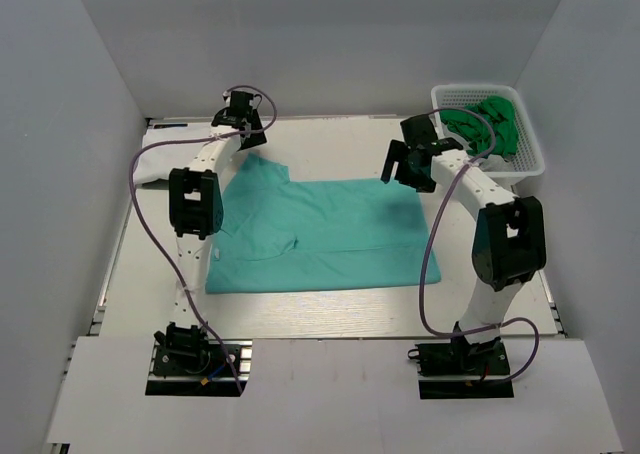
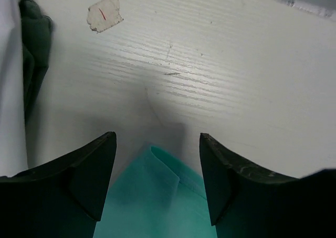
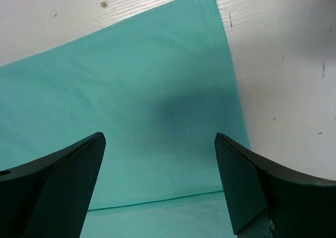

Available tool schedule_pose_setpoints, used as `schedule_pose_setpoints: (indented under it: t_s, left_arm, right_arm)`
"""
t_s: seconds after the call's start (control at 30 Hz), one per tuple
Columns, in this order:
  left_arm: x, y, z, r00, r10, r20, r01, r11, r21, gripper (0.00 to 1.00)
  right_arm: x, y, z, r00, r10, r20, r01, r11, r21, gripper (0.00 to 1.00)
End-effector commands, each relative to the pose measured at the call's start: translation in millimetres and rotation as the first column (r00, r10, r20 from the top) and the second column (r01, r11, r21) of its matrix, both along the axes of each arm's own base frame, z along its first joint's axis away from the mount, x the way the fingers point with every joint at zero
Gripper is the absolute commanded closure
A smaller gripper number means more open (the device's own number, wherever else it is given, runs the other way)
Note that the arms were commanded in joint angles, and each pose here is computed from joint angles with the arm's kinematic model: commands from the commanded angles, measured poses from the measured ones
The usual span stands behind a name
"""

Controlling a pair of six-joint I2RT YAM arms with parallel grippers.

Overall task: Fold and stack the t-shirts
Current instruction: Grap the side of the flattened tshirt furthest away from the robot with both arms

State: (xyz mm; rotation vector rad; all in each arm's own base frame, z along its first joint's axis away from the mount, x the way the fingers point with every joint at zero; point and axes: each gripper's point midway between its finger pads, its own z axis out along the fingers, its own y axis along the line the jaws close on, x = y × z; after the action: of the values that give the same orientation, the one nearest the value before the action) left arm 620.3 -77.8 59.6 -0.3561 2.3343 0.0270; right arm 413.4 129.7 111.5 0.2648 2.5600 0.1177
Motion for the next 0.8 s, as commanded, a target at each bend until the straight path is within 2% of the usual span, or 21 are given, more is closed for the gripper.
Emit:
schedule_pose_setpoints:
  t_s: [0.0, 0.13, 0.17, 0.23, 0.27, 0.33, 0.37, 0.43, 0.57, 0.77]
  left_arm:
    - [-5, -7, -24, 0.999, -0.028, -0.044, 0.026, 0.999, -0.046, 0.27]
    - [-13, -10, -40, 0.996, -0.046, -0.072, 0.041, 0.997, -0.063, 0.32]
    - [-15, -12, -43, 0.995, -0.053, -0.082, 0.047, 0.996, -0.070, 0.39]
    - [-21, -13, -48, 0.993, -0.054, -0.101, 0.046, 0.995, -0.083, 0.48]
    - [-26, -14, -51, 0.991, -0.060, -0.115, 0.050, 0.995, -0.089, 0.59]
    - [-29, -13, -55, 0.990, -0.060, -0.126, 0.049, 0.995, -0.088, 0.73]
    - [-31, -13, -53, 0.990, -0.060, -0.126, 0.049, 0.995, -0.088, 0.89]
    - [-30, -12, -53, 0.991, -0.047, -0.125, 0.037, 0.996, -0.086, 1.00]
    - [-28, -12, -52, 0.992, -0.054, -0.113, 0.045, 0.996, -0.082, 1.00]
    - [-28, -15, -24, 0.995, -0.084, -0.049, 0.079, 0.993, -0.090, 1.00]
  right_arm:
    - [15, -6, 11, 0.999, -0.007, 0.031, 0.008, 1.000, -0.021, 0.09]
    - [24, -8, 9, 0.999, -0.019, 0.031, 0.020, 1.000, -0.023, 0.09]
    - [27, -11, 9, 0.999, -0.026, 0.033, 0.027, 0.999, -0.026, 0.09]
    - [31, -13, 4, 0.999, -0.034, 0.026, 0.034, 0.999, -0.033, 0.09]
    - [32, -14, 3, 0.999, -0.040, 0.023, 0.041, 0.999, -0.032, 0.09]
    - [35, -17, -1, 0.998, -0.063, 0.018, 0.064, 0.997, -0.042, 0.09]
    - [38, -19, 0, 0.997, -0.070, 0.027, 0.071, 0.996, -0.045, 0.09]
    - [41, -20, -8, 0.997, -0.078, 0.017, 0.079, 0.995, -0.061, 0.09]
    - [54, -22, -19, 0.994, -0.109, 0.018, 0.110, 0.990, -0.082, 0.09]
    - [85, -21, -36, 0.983, -0.172, 0.058, 0.176, 0.981, -0.082, 0.09]
